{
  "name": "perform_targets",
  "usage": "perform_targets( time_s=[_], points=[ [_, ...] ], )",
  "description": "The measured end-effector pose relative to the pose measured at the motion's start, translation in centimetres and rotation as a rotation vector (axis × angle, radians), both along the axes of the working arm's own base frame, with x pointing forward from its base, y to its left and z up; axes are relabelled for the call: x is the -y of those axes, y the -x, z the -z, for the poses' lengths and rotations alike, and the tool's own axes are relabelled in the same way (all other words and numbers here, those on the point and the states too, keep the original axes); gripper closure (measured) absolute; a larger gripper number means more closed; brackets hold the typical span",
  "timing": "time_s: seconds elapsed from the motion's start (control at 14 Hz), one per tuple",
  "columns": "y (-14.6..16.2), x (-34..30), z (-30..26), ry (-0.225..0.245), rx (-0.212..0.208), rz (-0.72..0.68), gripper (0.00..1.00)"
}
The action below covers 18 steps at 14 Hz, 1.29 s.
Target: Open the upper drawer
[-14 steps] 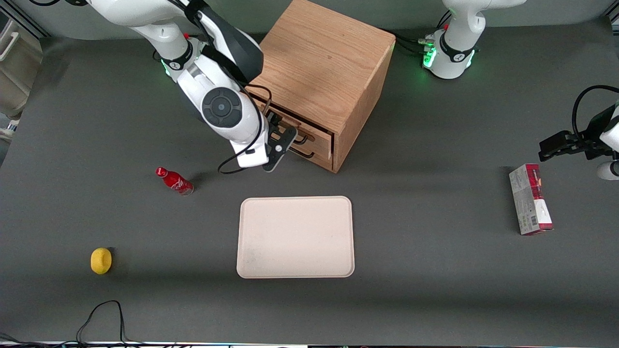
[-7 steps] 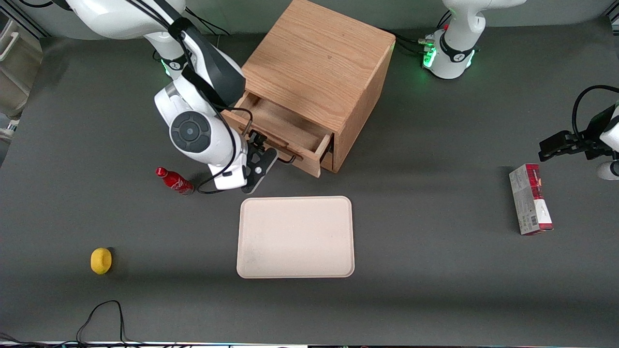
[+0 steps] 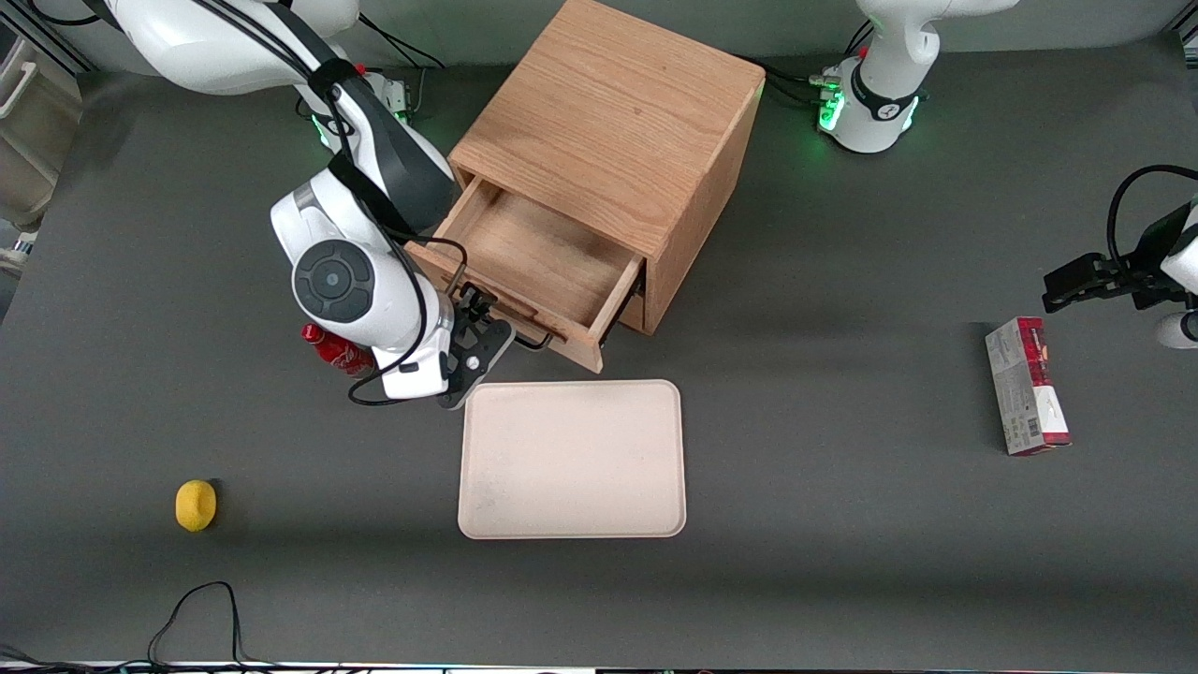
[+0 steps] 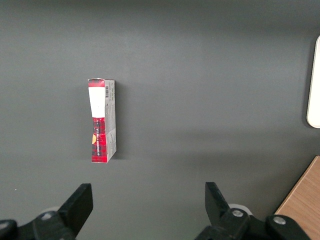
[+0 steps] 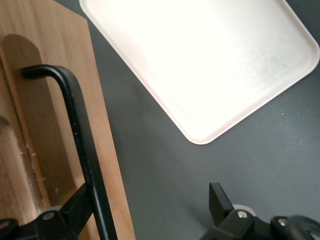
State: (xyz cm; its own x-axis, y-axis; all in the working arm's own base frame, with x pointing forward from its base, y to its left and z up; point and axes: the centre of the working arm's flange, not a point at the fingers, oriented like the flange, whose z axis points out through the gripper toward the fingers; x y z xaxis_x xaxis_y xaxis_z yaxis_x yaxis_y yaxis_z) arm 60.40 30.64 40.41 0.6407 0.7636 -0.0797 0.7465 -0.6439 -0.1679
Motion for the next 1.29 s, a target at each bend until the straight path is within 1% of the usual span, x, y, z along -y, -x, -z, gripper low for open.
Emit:
perform_targets(
  time_s=[0.21, 0.36, 0.57, 0.86, 0.93, 1.0, 1.07, 1.21, 1.29],
  points=[
    [-2.2, 1.7, 0.0, -0.014, 0.02, -0.011, 0.0],
    [-3.4, 3.3, 0.2, -0.006, 0.029, 0.008, 0.0],
    [-4.0, 3.9, 0.0, -0.007, 0.038, 0.018, 0.0],
    [-4.5, 3.9, -1.6, -0.017, 0.065, 0.029, 0.0],
    [-4.6, 4.1, -2.3, -0.014, 0.07, 0.067, 0.0],
    [-4.5, 4.6, -3.5, 0.0, 0.066, 0.144, 0.0],
    [-4.2, 5.5, -5.2, 0.024, 0.052, 0.242, 0.0],
    [-3.0, 8.5, -9.3, 0.103, 0.021, 0.483, 0.0],
    [-2.6, 10.6, -11.4, 0.138, 0.029, 0.611, 0.0]
  ],
)
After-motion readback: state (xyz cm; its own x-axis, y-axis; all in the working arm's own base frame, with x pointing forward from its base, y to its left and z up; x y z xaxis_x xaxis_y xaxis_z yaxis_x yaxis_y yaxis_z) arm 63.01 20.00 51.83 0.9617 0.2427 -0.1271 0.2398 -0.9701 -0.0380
